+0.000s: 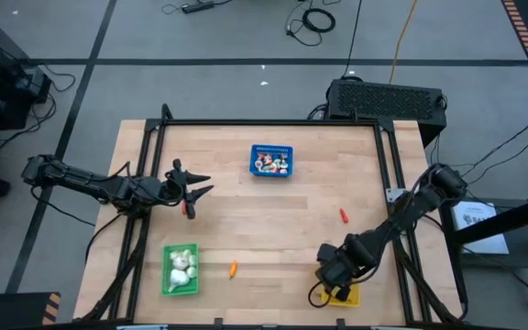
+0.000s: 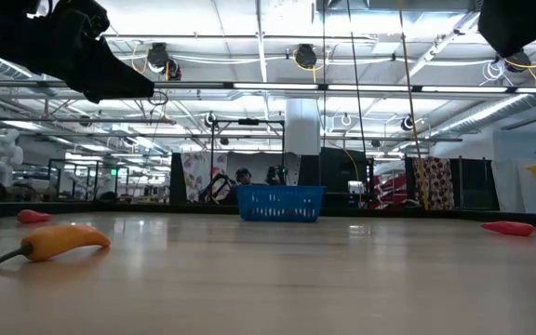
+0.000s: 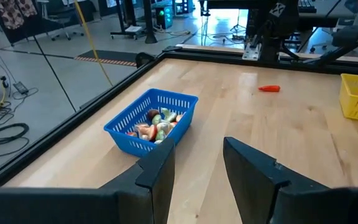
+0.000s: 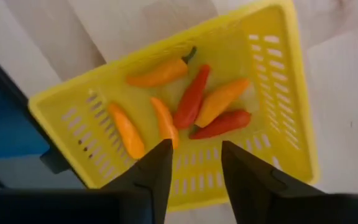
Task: Sort produce into baskets
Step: Put the yellow chili pepper into the yellow bin
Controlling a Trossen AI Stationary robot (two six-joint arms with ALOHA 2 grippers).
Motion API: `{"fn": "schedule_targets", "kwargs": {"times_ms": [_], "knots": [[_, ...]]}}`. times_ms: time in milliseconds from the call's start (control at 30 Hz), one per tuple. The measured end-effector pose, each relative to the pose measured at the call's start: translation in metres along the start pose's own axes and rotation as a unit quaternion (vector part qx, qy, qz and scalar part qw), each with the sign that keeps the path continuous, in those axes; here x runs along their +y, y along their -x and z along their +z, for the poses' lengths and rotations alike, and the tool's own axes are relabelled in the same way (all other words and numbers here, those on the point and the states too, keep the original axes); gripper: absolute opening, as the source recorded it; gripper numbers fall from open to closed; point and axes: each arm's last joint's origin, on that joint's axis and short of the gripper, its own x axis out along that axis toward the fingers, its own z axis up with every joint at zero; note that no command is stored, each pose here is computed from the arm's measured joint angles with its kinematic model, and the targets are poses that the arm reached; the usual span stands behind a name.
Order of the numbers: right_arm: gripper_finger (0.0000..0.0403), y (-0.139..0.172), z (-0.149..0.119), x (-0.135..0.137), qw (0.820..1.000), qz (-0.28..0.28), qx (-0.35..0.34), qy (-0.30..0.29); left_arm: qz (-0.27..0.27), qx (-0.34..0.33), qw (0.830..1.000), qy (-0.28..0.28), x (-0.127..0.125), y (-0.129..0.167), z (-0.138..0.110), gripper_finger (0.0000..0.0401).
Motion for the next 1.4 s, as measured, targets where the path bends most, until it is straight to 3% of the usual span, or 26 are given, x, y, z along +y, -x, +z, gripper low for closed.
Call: {"fn": "schedule_targets", "kwargs": {"times_ms": [167, 400, 467, 567, 667, 800, 900, 1000, 1133, 1267, 1400], "knots": [[0.0147, 0.01, 0.012, -0.007, 1.0, 0.024, 0.002, 0.0, 0.0, 0.0, 1.0, -0.004, 0.0, 0.0, 0.0, 0.0145], [0.0149, 0.03, 0.034, -0.02, 0.997, 0.064, -0.038, -0.023, 0.0, 0.001, 1.0, -0.005, 0.0, 0.0, 0.0, 0.0145], [0.0148, 0.031, 0.044, -0.021, 0.995, 0.076, -0.062, 0.004, 0.0, 0.001, 1.0, -0.011, 0.0, 0.0, 0.0, 0.0145], [0.0148, 0.026, 0.066, -0.014, 0.982, 0.097, -0.126, 0.104, 0.0, 0.001, 1.0, -0.013, 0.0, 0.0, 0.0, 0.0145], [0.0148, 0.02, 0.089, -0.001, 0.941, 0.12, -0.212, 0.234, 0.0, 0.001, 1.0, -0.013, 0.0, 0.0, 0.0, 0.0145], [0.0148, 0.012, 0.116, 0.017, 0.858, 0.137, -0.324, 0.375, 0.0, 0.001, 1.0, -0.013, 0.0, 0.0, 0.0, 0.0145], [0.0148, 0.007, 0.133, 0.026, 0.785, 0.123, -0.399, 0.457, 0.0, 0.003, 1.0, -0.014, 0.0, 0.0, -0.001, 0.0145], [0.0148, -0.001, 0.153, 0.029, 0.733, 0.108, -0.457, 0.492, 0.0, 0.006, 1.0, -0.016, 0.0, 0.0, -0.001, 0.0145], [0.0148, -0.017, 0.181, 0.027, 0.715, 0.122, -0.476, 0.497, 0.0, 0.007, 1.0, -0.017, 0.0, 0.0, -0.002, 0.0145], [0.0148, -0.033, 0.21, 0.032, 0.709, 0.141, -0.466, 0.51, 0.0, 0.009, 1.0, -0.019, 0.0, 0.0, -0.002, 0.0145], [0.0148, -0.044, 0.232, 0.044, 0.681, 0.17, -0.455, 0.548, -0.001, 0.011, 1.0, -0.022, 0.0, 0.0, -0.002, 0.0145]]}}
